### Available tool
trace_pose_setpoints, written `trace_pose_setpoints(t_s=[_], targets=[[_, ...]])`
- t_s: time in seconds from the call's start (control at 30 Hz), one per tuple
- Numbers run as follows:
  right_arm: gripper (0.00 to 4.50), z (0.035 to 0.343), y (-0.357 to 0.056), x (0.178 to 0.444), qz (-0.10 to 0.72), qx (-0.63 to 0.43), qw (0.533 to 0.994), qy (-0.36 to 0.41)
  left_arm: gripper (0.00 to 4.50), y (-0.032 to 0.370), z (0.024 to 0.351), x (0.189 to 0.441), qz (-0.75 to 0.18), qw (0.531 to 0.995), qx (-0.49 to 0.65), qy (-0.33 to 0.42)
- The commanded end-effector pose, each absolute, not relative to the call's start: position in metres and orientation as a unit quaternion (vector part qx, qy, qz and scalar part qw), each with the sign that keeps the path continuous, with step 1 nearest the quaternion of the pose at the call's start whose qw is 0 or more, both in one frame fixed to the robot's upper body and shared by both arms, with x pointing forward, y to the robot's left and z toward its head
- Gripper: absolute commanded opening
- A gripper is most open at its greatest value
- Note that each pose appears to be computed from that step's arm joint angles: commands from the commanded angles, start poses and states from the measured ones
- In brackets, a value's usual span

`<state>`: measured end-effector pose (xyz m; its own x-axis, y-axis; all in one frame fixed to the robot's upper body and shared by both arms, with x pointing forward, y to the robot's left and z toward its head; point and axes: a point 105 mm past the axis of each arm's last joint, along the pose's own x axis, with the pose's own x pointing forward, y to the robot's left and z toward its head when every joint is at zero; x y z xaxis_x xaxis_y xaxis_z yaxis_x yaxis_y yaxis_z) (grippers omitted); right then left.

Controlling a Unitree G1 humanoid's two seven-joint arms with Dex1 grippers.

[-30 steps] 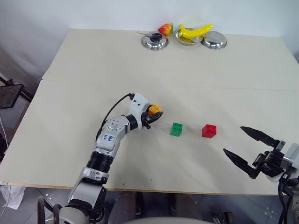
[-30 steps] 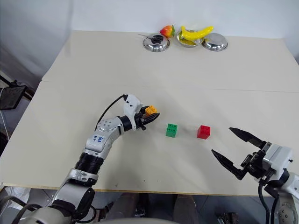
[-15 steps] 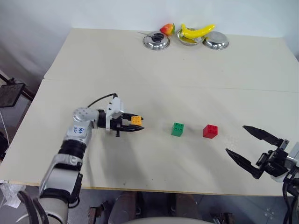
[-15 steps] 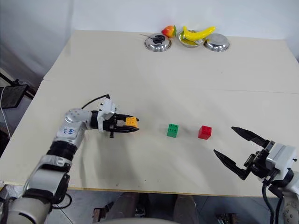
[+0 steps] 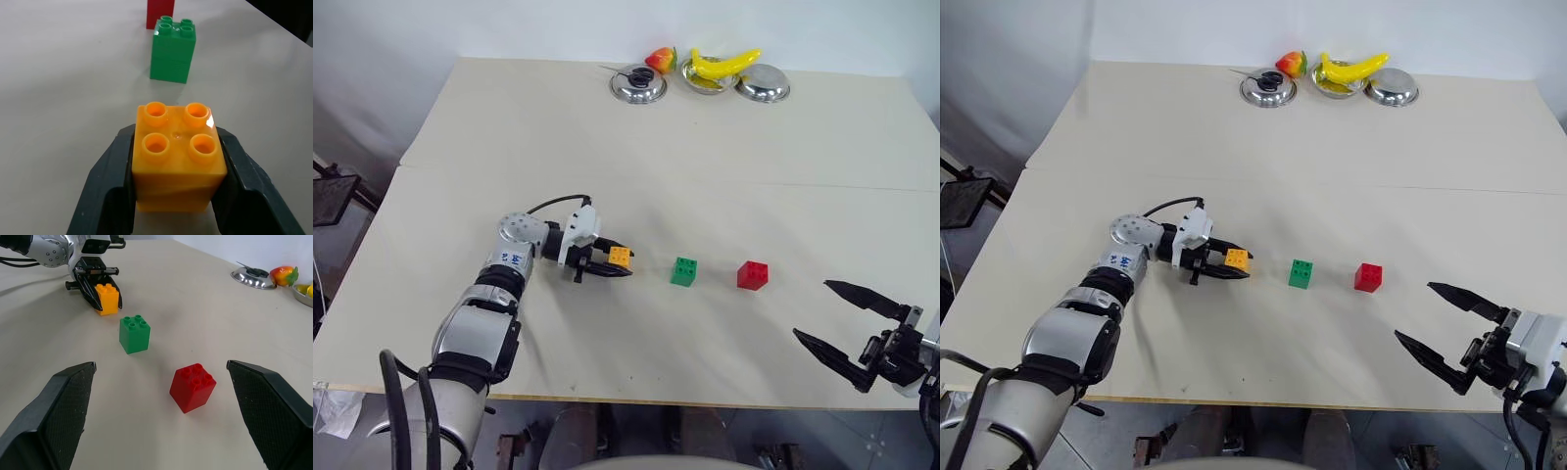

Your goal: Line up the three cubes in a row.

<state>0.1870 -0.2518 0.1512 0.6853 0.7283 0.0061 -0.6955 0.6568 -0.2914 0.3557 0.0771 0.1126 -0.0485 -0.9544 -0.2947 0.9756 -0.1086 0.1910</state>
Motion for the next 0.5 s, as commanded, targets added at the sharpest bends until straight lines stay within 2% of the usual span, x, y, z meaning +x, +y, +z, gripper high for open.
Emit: trace_pose_setpoints(t_s=[0.03, 0.2, 0.33, 0.43, 0.5], targets=[[4.50, 0.162, -0.252, 0.184, 0.387, -0.145, 0.907, -0.078, 1.53, 0.073, 0.111, 0.358, -0.721, 0.667, 0.185, 0.041], [4.50, 0.159, -0.250, 0.183, 0.385, -0.136, 0.909, -0.080, 1.53, 0.066, 0.107, 0.357, -0.725, 0.666, 0.167, 0.054], [4.50, 0.159, -0.249, 0.183, 0.386, -0.133, 0.909, -0.082, 2.86, 0.068, 0.108, 0.357, -0.725, 0.666, 0.164, 0.054], [4.50, 0.158, -0.250, 0.184, 0.390, -0.135, 0.907, -0.079, 3.76, 0.077, 0.120, 0.359, -0.719, 0.672, 0.174, 0.019], [4.50, 0.157, -0.252, 0.184, 0.392, -0.137, 0.906, -0.077, 3.76, 0.087, 0.125, 0.357, -0.722, 0.669, 0.179, 0.010]])
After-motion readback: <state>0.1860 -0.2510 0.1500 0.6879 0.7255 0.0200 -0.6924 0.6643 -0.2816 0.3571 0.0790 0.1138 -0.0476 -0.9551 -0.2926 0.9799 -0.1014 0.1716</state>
